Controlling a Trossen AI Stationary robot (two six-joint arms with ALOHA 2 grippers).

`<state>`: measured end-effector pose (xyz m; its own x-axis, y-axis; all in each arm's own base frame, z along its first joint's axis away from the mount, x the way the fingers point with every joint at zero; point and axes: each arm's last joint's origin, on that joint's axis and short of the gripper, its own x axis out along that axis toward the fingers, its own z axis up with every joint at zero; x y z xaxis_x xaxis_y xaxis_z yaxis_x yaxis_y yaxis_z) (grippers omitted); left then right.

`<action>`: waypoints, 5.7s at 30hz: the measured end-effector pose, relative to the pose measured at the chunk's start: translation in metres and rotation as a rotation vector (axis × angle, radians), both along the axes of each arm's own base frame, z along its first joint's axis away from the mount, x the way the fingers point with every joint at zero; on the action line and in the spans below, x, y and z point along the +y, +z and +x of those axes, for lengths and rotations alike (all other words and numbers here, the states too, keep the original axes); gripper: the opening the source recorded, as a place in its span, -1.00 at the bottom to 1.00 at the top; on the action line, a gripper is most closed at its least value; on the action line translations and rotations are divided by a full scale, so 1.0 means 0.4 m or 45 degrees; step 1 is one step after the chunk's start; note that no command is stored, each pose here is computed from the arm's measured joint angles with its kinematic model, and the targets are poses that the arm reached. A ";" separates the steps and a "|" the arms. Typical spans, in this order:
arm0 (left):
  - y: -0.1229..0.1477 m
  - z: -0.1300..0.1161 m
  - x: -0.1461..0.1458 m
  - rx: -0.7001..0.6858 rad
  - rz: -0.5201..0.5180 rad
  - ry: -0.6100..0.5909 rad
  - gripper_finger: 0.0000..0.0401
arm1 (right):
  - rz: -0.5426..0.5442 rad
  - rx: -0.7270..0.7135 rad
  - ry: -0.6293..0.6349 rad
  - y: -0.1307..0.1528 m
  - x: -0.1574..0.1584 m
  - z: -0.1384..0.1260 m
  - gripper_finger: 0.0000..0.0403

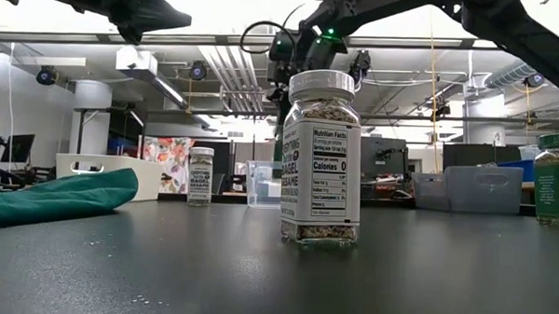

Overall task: Sort spices by type
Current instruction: Put the top green seasoning bottle into the transparent bin, then put the top white seasoning bottle into the black bin

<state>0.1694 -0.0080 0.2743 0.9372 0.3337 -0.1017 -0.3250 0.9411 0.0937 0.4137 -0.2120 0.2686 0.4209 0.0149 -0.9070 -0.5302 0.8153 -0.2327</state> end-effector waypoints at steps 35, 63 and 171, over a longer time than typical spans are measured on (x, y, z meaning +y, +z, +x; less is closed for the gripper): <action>-0.001 0.000 0.000 0.005 0.001 0.000 -0.99 | 0.133 0.076 0.000 -0.060 -0.055 -0.025 -0.02; -0.001 0.000 0.000 0.006 0.001 -0.001 -0.99 | 0.065 0.124 -0.171 -0.072 -0.068 -0.020 0.28; -0.050 0.048 -0.010 0.086 -0.240 -0.035 -0.99 | 0.163 -0.494 -0.806 0.216 0.517 -0.204 -0.95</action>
<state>0.1888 -0.0121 0.2542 0.9346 0.2769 -0.2231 -0.2976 0.9525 -0.0645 0.3320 -0.0052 0.3549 0.6728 -0.2409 -0.6995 0.1497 0.9703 -0.1902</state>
